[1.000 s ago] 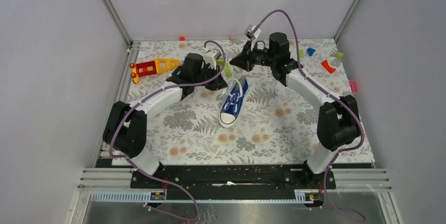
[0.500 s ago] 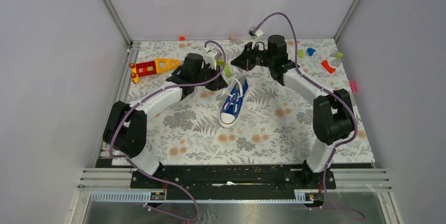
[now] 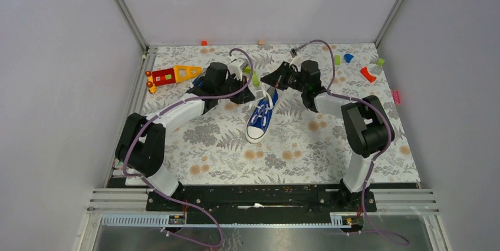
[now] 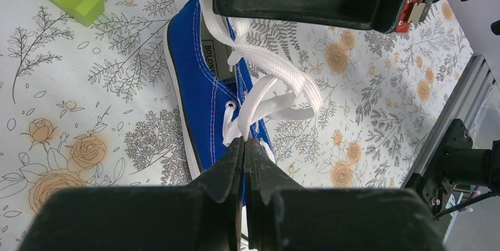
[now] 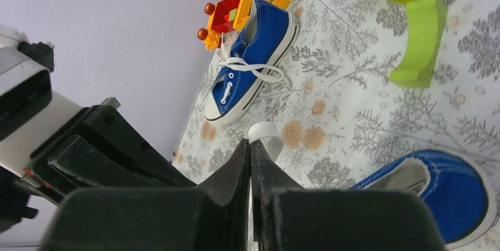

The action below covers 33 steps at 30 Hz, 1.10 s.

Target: Tie the shoes

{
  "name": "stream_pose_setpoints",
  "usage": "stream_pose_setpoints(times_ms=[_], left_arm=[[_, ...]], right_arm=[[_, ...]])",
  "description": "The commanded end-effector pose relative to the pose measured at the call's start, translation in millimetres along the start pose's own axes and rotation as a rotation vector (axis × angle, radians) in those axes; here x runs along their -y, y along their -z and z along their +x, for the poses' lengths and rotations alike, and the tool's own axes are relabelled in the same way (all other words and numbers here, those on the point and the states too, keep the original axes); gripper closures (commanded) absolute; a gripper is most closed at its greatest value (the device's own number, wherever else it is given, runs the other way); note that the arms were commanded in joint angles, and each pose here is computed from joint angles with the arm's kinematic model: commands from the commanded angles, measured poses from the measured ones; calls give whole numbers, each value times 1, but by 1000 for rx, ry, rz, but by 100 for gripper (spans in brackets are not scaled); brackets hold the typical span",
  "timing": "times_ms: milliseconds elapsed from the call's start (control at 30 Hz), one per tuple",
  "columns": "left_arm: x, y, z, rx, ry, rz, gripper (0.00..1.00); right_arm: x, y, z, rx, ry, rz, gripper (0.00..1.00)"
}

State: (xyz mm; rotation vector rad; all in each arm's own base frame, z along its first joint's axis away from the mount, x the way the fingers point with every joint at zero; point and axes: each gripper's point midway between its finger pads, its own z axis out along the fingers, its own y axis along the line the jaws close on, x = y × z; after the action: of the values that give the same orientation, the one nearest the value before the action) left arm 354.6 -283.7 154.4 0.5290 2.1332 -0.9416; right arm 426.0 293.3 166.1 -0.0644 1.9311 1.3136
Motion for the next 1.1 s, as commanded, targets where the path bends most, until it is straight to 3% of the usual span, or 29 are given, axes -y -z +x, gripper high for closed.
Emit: stream_pose_setpoints(times_ms=[0, 400, 1067], left_arm=[[6, 5, -16, 68, -43, 27, 96], [7, 7, -8, 61, -39, 36, 96], [8, 11, -7, 70, -60, 37, 96]], right_arm=[[-12, 7, -20, 111, -153, 7, 100], [6, 18, 22, -69, -445, 199, 100], [-16, 32, 59, -290, -513, 297, 100]])
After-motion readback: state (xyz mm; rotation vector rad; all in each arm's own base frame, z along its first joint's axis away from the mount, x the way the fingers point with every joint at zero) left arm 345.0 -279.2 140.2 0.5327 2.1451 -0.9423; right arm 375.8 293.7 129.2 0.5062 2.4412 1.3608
